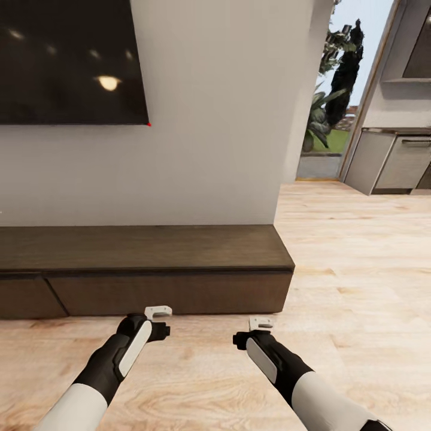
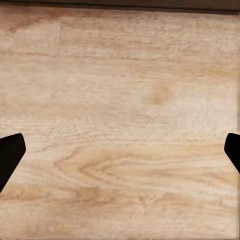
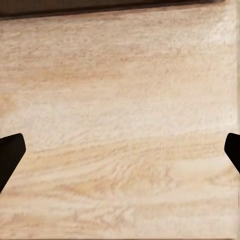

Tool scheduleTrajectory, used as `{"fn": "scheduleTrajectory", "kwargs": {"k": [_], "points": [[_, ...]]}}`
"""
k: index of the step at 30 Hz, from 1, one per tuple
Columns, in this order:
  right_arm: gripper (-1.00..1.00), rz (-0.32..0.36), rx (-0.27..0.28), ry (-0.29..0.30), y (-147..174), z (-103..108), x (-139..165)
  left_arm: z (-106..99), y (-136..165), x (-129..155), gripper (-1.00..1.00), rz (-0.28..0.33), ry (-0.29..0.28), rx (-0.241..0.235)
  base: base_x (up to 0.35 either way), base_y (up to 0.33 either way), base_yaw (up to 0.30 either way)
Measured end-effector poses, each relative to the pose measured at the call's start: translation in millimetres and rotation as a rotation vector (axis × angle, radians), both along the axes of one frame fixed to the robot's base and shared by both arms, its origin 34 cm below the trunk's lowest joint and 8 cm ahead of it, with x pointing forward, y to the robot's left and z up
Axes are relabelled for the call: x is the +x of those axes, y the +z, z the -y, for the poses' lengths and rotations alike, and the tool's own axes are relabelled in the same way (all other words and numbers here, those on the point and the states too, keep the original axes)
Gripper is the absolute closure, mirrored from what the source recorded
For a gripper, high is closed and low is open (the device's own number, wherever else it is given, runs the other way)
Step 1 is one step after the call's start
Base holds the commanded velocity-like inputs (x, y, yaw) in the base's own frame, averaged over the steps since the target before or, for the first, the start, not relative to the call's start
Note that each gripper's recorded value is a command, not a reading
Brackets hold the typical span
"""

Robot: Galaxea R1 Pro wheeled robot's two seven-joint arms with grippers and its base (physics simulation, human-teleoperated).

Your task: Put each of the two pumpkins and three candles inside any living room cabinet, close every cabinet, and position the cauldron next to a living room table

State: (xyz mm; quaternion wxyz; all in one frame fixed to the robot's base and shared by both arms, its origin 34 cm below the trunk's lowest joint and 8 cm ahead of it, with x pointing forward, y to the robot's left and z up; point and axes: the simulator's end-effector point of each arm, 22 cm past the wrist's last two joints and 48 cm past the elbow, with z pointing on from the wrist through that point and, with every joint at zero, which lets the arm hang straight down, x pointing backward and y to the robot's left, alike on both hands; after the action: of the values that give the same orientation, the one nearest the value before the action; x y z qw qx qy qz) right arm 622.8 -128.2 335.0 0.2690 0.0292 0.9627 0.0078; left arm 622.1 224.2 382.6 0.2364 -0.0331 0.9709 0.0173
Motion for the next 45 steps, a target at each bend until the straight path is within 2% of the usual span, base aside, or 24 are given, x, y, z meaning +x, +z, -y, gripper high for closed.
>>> {"fn": "scheduleTrajectory", "kwargs": {"k": [6,15,26,45], "points": [[-1.0,-0.03,-0.009,0.009,10,1,-2,0,12,2,-1.0,-0.007,0.0,0.006,0.0,0.0,0.0],[-1.0,-0.032,-0.01,0.014,30,-1,3,0,31,7,-1.0,-0.009,-0.002,0.01,0.0,0.0,0.0],[-1.0,-0.172,-0.033,0.07,42,-1,-19,-1,53,11,-1.0,-0.017,0.0,0.012,-0.091,0.0,0.0],[-1.0,-0.178,-0.034,0.076,83,-3,-11,-3,88,16,-1.0,-0.034,0.003,0.017,-0.001,0.0,0.0]]}}
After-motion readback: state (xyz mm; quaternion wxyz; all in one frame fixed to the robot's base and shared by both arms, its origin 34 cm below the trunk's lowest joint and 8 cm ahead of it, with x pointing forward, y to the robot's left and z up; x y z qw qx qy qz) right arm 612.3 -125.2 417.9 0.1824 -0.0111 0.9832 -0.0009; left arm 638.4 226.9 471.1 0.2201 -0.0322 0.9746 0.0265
